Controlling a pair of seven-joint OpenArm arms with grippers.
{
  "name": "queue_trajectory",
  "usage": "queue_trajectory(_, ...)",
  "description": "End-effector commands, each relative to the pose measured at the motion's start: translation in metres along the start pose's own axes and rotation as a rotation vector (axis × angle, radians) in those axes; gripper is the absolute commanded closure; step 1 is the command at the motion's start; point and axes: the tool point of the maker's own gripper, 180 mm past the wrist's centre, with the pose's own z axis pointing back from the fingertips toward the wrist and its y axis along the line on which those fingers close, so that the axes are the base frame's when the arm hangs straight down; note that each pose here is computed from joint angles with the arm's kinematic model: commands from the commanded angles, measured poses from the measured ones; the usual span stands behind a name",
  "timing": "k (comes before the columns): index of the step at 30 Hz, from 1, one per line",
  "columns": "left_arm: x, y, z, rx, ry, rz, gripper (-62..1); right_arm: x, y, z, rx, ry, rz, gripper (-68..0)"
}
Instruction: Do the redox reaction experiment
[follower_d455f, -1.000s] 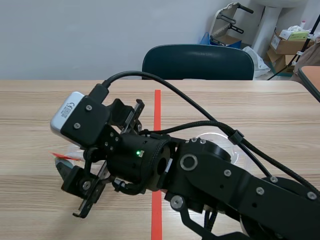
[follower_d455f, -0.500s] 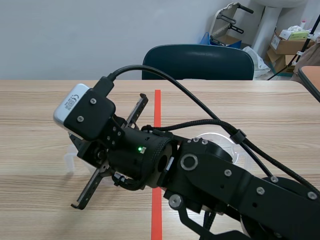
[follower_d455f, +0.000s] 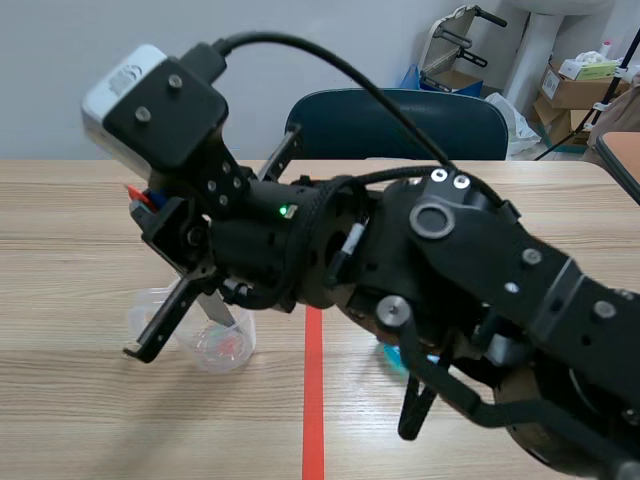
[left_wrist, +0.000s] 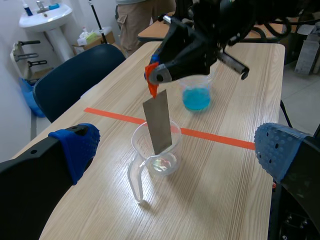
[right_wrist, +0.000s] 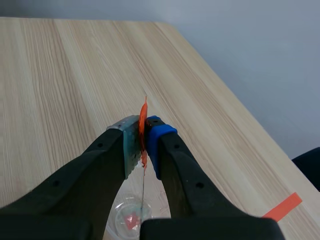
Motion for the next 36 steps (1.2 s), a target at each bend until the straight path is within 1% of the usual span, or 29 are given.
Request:
queue_trajectory(1,0.007,0.003,0.001,0.028,-0.037,-0.004,-62.3,0.020,-0.008,0.002,-0.017,-0.045,0.015,-0.9)
queue_trajectory(3,0.005,0.003,0.001,0.030,-0.029,-0.004,-62.3,0.032,-0.013,0.006,-0.030,-0.055,0.012,-0.9)
queue_trajectory(7,0.004,0.003,0.001,0.030,-0.024,-0.004,-62.3,0.055,-0.018,0.013,-0.048,-0.084,0.033,-0.9)
queue_trajectory(11,0.004,0.003,0.001,0.030,-0.024,-0.004,-62.3,0.072,-0.017,0.019,-0.027,-0.113,0.011,-0.9)
queue_trajectory(15,0.004,0.003,0.001,0.030,-0.024,-0.004,-62.3,0.082,-0.021,0.018,-0.024,-0.120,-0.012,-0.9)
queue_trajectory(19,0.004,0.003,0.001,0.030,-0.024,-0.004,-62.3,0.087,-0.024,0.016,-0.018,-0.117,-0.014,-1.0)
queue_trajectory(36,0.004,0.003,0.001,0.030,-0.023,-0.004,-62.3,0.086,-0.024,0.016,-0.016,-0.110,-0.017,-1.0)
